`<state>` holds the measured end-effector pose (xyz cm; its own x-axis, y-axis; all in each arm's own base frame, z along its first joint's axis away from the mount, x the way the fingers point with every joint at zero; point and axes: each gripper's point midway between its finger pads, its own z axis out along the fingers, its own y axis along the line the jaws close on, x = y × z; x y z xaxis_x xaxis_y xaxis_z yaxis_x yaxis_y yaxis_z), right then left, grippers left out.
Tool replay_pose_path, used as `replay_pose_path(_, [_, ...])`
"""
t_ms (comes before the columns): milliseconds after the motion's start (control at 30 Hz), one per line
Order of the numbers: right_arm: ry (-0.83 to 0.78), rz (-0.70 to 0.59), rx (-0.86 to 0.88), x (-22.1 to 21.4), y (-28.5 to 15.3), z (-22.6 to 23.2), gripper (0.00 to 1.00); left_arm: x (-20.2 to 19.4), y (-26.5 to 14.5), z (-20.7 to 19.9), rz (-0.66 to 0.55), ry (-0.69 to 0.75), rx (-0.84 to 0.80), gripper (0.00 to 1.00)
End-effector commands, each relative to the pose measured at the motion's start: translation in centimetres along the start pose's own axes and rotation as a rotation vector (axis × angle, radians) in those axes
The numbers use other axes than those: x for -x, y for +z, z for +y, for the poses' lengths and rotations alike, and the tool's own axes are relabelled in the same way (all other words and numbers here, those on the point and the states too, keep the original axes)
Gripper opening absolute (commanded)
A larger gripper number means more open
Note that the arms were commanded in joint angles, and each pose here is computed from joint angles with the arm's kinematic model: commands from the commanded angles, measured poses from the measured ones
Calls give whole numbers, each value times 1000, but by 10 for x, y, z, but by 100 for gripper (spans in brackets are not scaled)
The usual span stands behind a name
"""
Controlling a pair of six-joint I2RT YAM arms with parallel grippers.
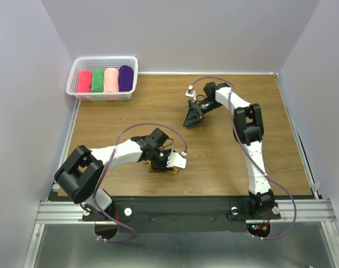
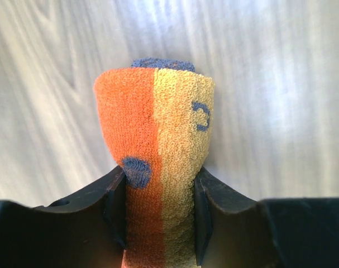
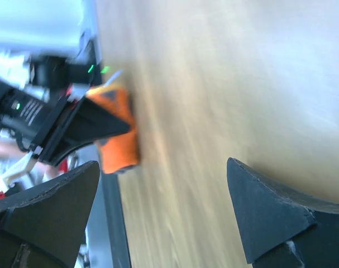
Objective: Roll the towels
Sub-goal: Place the rolled towel into the container
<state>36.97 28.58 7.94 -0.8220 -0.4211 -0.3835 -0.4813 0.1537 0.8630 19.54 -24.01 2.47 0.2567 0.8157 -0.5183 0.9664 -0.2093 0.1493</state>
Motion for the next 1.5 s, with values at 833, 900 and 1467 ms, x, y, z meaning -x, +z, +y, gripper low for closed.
replay_pose_path(833, [-52, -283, -258, 21, -137, 32, 100, -111, -343, 348, -294, -1088, 1063, 0])
replay_pose_path(900, [-46, -288, -259, 20, -138, 34, 100, -129, -346, 368, -291, -1107, 1128, 0])
replay_pose_path(1467, [-34, -277, -280, 7, -138, 33, 100, -205, -295, 430, -197, -1163, 1348, 0])
